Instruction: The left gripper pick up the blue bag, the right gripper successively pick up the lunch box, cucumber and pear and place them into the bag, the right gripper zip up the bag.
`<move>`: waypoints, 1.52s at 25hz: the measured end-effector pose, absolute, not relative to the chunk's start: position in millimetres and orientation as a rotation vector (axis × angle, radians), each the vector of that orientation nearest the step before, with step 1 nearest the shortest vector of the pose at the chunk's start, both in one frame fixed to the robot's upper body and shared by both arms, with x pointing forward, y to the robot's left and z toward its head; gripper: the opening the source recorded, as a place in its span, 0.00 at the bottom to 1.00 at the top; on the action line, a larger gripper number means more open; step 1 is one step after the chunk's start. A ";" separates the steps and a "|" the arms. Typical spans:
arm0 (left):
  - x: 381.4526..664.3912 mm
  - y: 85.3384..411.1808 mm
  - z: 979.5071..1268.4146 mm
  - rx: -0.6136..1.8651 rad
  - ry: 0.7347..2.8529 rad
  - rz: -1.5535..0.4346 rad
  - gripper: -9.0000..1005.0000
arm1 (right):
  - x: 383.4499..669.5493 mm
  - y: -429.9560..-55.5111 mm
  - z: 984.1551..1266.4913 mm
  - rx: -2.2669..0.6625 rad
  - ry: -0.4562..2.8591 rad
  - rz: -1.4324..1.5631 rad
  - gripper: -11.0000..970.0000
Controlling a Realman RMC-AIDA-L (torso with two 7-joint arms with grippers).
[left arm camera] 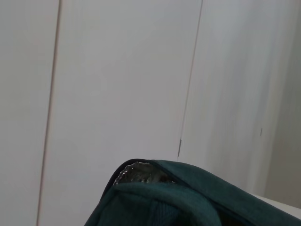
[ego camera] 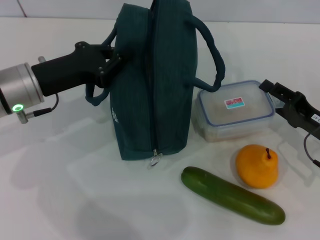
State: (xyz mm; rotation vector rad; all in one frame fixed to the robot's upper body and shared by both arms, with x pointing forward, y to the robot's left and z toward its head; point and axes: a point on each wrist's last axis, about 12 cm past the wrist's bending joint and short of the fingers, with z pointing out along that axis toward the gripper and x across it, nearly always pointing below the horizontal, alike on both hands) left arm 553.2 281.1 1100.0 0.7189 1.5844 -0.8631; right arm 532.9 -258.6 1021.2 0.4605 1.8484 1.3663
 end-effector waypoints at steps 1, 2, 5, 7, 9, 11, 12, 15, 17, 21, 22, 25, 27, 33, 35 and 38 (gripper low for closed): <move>552.9 281.6 1099.6 0.717 1.586 -0.862 0.05 | 533.0 -258.6 1021.7 0.454 1.844 1.364 0.62; 552.6 282.2 1099.1 0.713 1.589 -0.859 0.05 | 533.0 -258.5 1022.1 0.448 1.841 1.364 0.62; 552.9 283.0 1098.2 0.708 1.595 -0.851 0.05 | 532.7 -257.7 1024.0 0.418 1.827 1.365 0.52; 553.0 283.2 1097.7 0.705 1.599 -0.849 0.05 | 533.4 -257.0 1025.0 0.404 1.822 1.363 0.42; 553.0 283.4 1097.6 0.704 1.599 -0.848 0.05 | 533.8 -256.8 1025.3 0.401 1.822 1.362 0.34; 553.2 283.8 1097.5 0.702 1.601 -0.845 0.05 | 534.4 -256.4 1026.0 0.390 1.818 1.358 0.28; 553.4 284.0 1097.4 0.700 1.602 -0.843 0.05 | 534.5 -256.6 1026.0 0.389 1.817 1.356 0.25; 553.8 284.1 1097.0 0.697 1.605 -0.840 0.05 | 534.6 -257.0 1025.4 0.389 1.821 1.347 0.17; 554.1 283.7 1097.3 0.698 1.604 -0.841 0.05 | 534.8 -257.1 1025.1 0.385 1.825 1.343 0.14; 556.0 282.5 1099.3 0.695 1.604 -0.851 0.05 | 534.9 -258.3 1025.7 0.325 1.819 1.301 0.11; 556.5 282.8 1100.4 0.690 1.606 -0.858 0.05 | 535.1 -258.2 1026.3 0.298 1.815 1.286 0.11; 559.4 284.1 1106.0 0.669 1.623 -0.891 0.05 | 537.6 -258.7 1030.8 0.206 1.787 1.243 0.11; 561.3 285.6 1110.9 0.662 1.642 -0.909 0.05 | 539.5 -260.7 1035.3 0.155 1.761 1.223 0.11; 562.6 294.7 1124.7 0.664 1.748 -0.996 0.05 | 542.6 -268.2 1054.4 0.003 1.636 1.188 0.11; 564.0 296.1 1128.7 0.660 1.792 -1.026 0.05 | 542.3 -269.9 1058.7 -0.031 1.602 1.178 0.11; 564.6 291.0 1130.2 0.689 1.838 -1.059 0.05 | 540.6 -274.2 1067.0 -0.085 1.543 1.171 0.11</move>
